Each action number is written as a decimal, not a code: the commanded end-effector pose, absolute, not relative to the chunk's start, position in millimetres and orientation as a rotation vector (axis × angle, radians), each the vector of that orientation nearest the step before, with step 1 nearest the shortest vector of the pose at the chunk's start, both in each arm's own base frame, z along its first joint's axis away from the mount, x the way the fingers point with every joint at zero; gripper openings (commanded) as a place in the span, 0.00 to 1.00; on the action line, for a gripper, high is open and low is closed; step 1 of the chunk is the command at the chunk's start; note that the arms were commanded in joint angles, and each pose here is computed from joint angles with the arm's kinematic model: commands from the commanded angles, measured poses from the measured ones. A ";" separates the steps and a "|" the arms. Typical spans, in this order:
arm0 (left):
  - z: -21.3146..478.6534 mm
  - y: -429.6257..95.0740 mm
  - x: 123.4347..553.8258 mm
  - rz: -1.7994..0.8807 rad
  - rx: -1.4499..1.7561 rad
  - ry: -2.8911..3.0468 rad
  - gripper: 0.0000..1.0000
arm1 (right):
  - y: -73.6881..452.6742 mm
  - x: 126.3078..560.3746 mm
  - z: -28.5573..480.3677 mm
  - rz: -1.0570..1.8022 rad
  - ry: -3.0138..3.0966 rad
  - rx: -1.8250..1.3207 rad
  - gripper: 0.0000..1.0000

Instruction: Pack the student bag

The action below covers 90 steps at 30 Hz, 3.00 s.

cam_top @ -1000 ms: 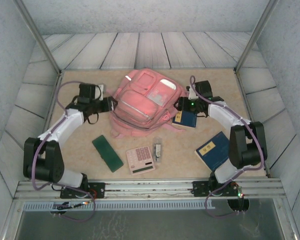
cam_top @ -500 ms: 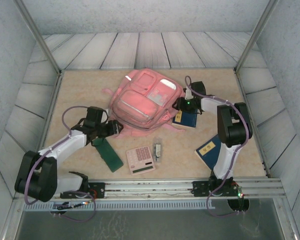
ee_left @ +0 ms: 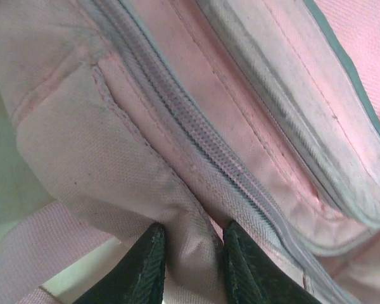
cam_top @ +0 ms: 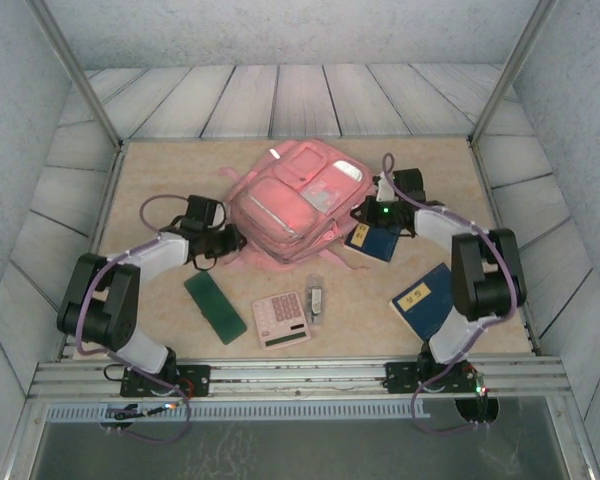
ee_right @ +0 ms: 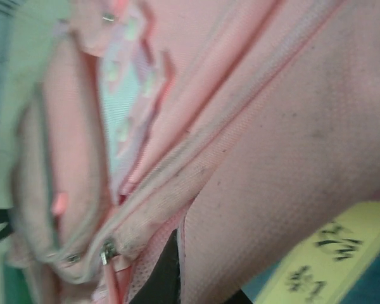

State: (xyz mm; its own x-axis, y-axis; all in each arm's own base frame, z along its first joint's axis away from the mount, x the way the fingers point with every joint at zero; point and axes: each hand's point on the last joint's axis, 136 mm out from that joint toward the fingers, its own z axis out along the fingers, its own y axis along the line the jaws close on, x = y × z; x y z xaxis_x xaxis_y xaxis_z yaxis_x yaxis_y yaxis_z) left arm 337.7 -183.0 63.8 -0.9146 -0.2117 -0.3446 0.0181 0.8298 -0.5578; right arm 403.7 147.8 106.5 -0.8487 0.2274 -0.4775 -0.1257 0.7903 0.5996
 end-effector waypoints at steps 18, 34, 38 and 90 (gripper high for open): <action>156.0 -152.6 371.1 -0.465 0.027 2.463 0.75 | 168.5 372.0 227.7 0.988 1.982 0.294 0.00; 199.6 -257.4 238.1 -0.937 0.608 2.128 0.69 | 202.4 391.7 235.7 1.002 1.951 0.390 0.00; 196.3 -266.4 238.4 -0.923 0.647 2.116 0.69 | 210.5 390.3 242.0 1.024 1.948 0.418 0.00; 182.6 -327.9 329.3 -0.862 0.499 2.100 0.17 | 258.9 376.1 244.0 1.172 1.969 0.415 0.00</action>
State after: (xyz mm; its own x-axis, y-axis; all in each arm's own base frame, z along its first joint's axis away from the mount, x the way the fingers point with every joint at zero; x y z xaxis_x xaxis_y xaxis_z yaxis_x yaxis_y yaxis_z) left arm 317.6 -324.2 160.8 -0.6522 0.1063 -0.7505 0.5885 0.6951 -0.4129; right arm 377.6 238.9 211.1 -0.6294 0.6283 -0.4573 -0.0005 0.5882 0.8088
